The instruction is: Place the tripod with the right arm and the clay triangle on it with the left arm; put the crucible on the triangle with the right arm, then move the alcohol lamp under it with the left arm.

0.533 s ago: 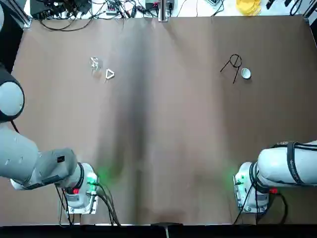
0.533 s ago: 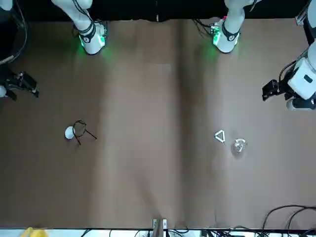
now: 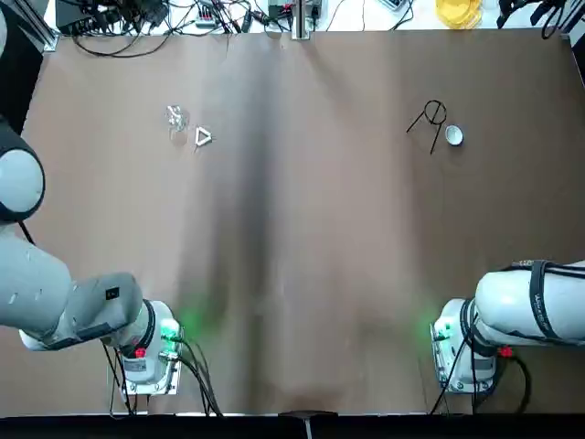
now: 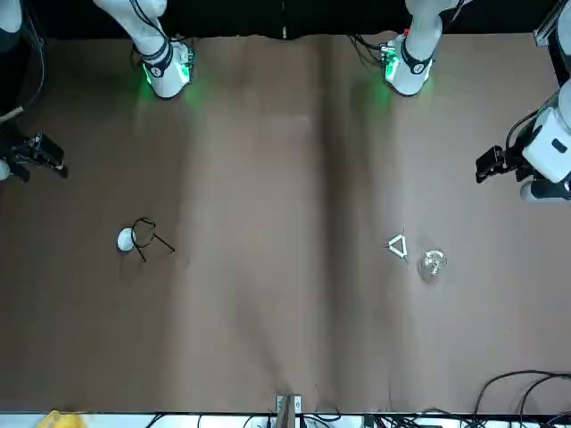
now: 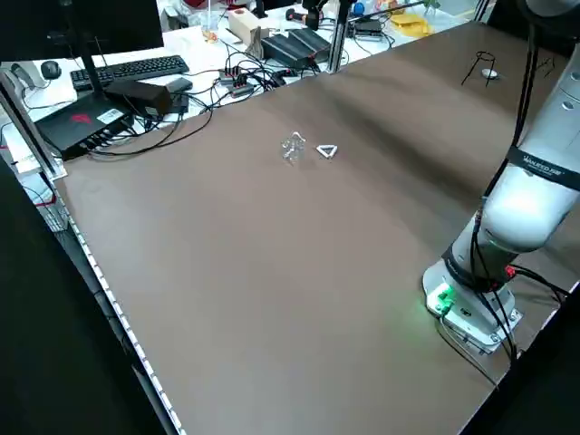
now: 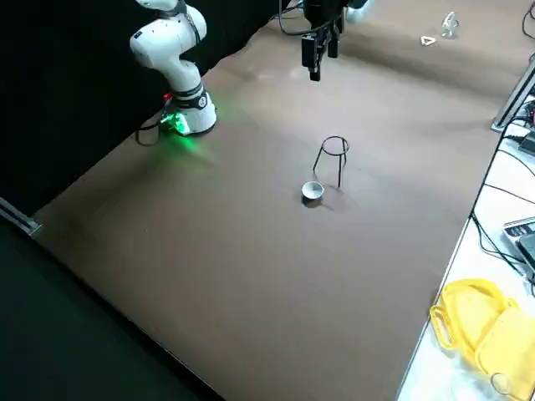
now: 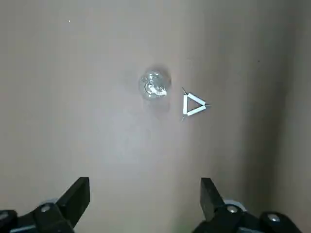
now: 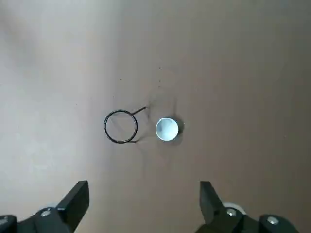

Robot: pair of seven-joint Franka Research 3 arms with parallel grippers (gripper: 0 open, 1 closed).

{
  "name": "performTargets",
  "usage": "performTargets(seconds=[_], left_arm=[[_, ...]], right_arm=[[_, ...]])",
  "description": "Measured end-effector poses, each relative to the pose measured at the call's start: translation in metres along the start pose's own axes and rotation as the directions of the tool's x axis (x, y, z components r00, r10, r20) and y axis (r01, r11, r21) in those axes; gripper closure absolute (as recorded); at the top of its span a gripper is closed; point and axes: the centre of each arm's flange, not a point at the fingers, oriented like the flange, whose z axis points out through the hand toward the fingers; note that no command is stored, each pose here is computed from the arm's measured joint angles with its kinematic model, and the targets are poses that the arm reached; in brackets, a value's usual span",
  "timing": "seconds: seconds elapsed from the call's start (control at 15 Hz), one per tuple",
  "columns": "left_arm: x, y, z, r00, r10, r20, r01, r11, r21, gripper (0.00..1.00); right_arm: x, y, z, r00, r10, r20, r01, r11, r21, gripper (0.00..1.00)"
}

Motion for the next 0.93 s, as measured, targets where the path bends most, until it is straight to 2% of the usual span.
performTargets(seconds=[0.27, 0.4, 0.47, 0.53, 0.73, 0.93], left_arm=[[0.028, -0.023, 0.058, 0.999, -0.021, 0.026, 0.021, 1.0, -0.022, 0.0], [0.042, -0.023, 0.101, 1.0, -0.018, 0.016, 0.018, 0.999, -0.036, 0.0], [0.046, -0.022, 0.124, 1.0, -0.014, 0.013, 0.014, 0.999, -0.041, 0.0], [0.048, -0.021, 0.146, 1.0, -0.007, 0.005, 0.007, 0.999, -0.044, 0.0], [0.05, -0.021, 0.199, 0.999, 0.019, -0.037, -0.02, 0.999, -0.031, 0.0], [0.051, -0.019, 0.245, 0.999, 0.042, -0.031, -0.043, 0.999, -0.029, 0.0]], right_arm=[[0.01, -0.01, 0.041, 0.999, -0.021, 0.05, 0.02, 1.0, 0.013, 0.02], [0.023, -0.006, 0.081, 0.996, -0.02, 0.084, 0.018, 1.0, 0.024, 0.17], [0.031, -0.004, 0.103, 0.996, -0.019, 0.093, 0.017, 0.999, 0.028, 0.17], [0.039, -0.002, 0.124, 0.995, -0.018, 0.099, 0.015, 0.999, 0.032, 0.22], [0.058, 0.004, 0.19, 0.994, -0.014, 0.108, 0.01, 0.999, 0.04, 0.3], [0.065, 0.004, 0.243, 0.991, -0.016, 0.136, 0.009, 0.999, 0.051, 0.34]])
